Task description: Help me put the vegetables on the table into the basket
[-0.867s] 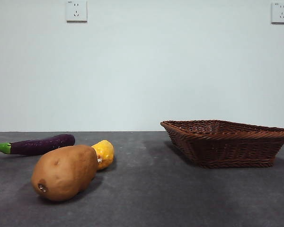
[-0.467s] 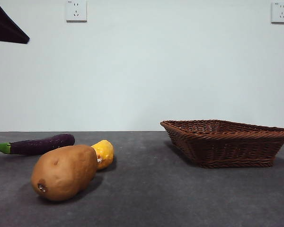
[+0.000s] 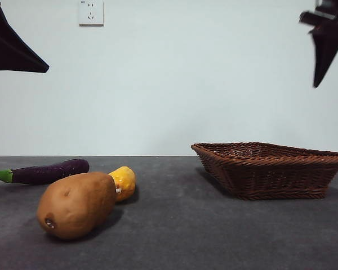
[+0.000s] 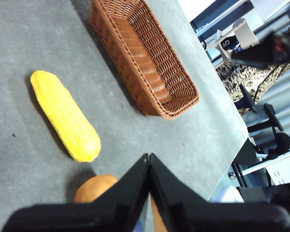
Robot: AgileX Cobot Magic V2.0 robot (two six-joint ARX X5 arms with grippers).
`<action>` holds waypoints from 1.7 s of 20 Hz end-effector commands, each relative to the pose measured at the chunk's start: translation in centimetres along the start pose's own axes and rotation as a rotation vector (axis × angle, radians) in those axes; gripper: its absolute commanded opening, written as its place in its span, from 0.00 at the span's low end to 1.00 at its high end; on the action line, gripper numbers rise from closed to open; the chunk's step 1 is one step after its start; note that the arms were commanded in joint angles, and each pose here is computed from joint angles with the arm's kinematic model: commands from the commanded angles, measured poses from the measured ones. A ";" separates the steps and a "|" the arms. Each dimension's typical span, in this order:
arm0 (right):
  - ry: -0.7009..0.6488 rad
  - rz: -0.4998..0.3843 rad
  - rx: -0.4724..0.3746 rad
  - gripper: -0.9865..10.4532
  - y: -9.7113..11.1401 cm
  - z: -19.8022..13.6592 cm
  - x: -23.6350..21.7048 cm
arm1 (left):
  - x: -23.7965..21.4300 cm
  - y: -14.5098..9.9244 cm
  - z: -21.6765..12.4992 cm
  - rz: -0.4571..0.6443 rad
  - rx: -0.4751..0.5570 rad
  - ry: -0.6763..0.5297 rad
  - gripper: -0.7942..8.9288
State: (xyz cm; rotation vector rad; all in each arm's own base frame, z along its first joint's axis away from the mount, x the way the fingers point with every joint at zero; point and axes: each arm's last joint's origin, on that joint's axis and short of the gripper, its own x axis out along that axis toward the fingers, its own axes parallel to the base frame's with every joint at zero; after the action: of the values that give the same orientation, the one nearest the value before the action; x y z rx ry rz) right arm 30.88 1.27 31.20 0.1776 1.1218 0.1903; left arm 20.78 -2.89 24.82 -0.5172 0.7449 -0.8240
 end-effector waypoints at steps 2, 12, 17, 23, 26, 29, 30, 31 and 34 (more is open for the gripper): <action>0.072 0.000 -0.027 0.53 -0.5 2.2 2.9 | 0.1 0.0 0.0 -0.005 0.057 0.001 0.08; 0.181 0.061 -0.022 0.52 -2.1 6.7 11.6 | 0.1 0.1 0.0 0.017 0.099 -0.003 0.08; 0.221 0.091 -0.018 0.36 -2.8 6.7 14.8 | 0.1 0.1 0.0 0.017 0.101 -0.003 0.08; 0.248 0.104 -0.006 0.08 -3.0 6.5 15.9 | 0.1 0.2 -0.2 0.022 0.083 0.011 0.08; 0.257 0.137 0.010 0.08 -3.0 6.4 15.6 | 0.1 0.4 -0.5 0.105 0.055 0.021 0.08; 0.247 0.177 0.024 0.08 -2.7 6.5 12.6 | 0.0 0.7 -0.9 0.180 0.012 0.047 0.08; 0.228 0.175 0.014 0.08 -2.3 6.5 11.0 | 0.0 0.8 -1.1 0.223 -0.008 0.053 0.08; 0.202 0.174 0.004 0.08 -1.9 6.6 9.4 | 0.1 0.9 -1.3 0.259 -0.018 0.065 0.08; 0.098 0.179 -0.030 0.08 -0.5 6.3 3.8 | 0.3 0.5 -1.1 0.328 -0.051 0.114 0.08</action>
State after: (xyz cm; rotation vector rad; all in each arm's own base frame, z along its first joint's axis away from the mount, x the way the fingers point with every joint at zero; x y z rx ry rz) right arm 38.07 1.37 30.52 0.2335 1.2007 0.3675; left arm 20.14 -3.01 23.48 -0.3804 0.9448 -0.5296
